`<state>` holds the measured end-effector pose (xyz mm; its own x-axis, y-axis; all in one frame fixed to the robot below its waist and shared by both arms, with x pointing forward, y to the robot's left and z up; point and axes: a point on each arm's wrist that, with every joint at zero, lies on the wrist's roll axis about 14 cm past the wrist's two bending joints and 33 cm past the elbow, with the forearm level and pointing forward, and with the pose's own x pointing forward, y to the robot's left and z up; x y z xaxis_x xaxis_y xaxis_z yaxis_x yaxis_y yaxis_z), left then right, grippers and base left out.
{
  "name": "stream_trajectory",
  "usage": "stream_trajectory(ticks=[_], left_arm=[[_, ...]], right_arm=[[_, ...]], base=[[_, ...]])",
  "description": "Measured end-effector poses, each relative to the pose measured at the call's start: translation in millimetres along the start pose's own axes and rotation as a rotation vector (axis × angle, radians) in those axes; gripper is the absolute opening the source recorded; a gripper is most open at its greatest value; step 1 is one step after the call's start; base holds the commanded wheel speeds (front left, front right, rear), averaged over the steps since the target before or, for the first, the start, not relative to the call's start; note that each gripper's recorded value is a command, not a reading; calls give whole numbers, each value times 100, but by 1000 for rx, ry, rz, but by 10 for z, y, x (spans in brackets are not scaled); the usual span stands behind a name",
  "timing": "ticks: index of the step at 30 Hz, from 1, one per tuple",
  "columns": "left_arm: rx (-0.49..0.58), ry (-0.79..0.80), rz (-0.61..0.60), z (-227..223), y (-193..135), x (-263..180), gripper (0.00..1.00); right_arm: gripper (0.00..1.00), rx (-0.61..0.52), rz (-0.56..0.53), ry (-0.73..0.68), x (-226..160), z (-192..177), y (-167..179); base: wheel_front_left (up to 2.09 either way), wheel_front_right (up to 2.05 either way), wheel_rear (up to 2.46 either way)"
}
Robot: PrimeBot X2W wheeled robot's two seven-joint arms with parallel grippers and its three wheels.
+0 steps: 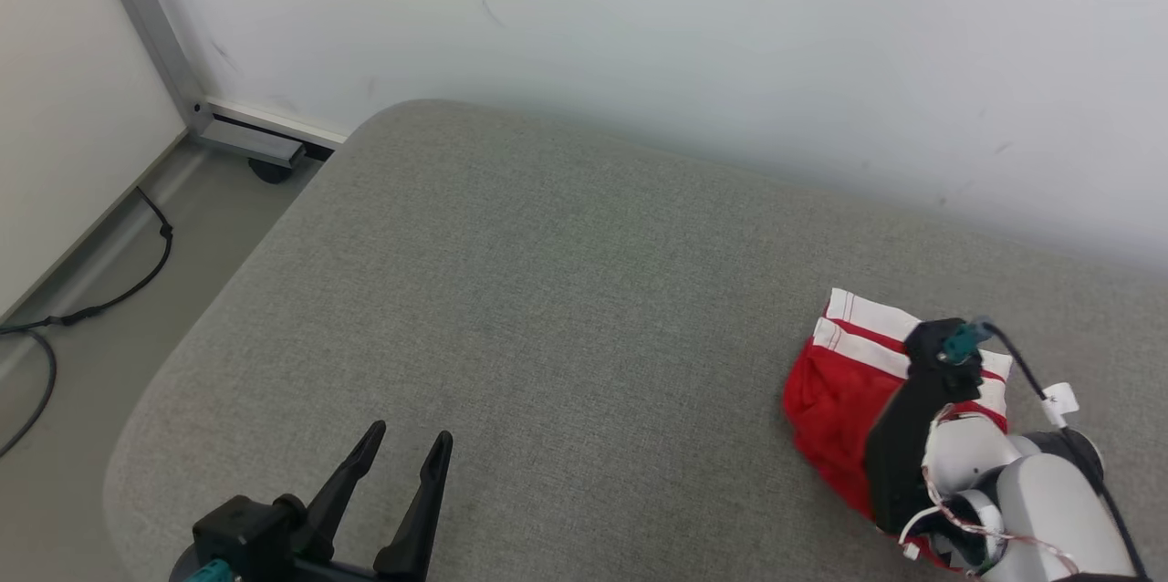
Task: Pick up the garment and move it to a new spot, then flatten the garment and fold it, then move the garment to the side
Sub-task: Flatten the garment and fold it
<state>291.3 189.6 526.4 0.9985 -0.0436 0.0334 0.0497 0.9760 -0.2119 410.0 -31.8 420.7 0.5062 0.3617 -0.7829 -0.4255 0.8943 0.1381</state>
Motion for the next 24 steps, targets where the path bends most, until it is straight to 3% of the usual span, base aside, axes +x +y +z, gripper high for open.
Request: stream_trajectory(ticks=[5, 13, 24], left_arm=[[-3, -1, -6, -1, -17, 3, 100], [-6, 1, -14, -10, -35, 12, 100], [-8, 7, -13, -35, -34, 26, 100]], right_arm=[[0, -103, 36, -3, -114, -61, 254], [0, -127, 89, 6, -114, -200, 428], [0, -140, 206, -141, -163, 272, 762]], base=[[0, 0, 0], [0, 0, 0], [0, 0, 0]])
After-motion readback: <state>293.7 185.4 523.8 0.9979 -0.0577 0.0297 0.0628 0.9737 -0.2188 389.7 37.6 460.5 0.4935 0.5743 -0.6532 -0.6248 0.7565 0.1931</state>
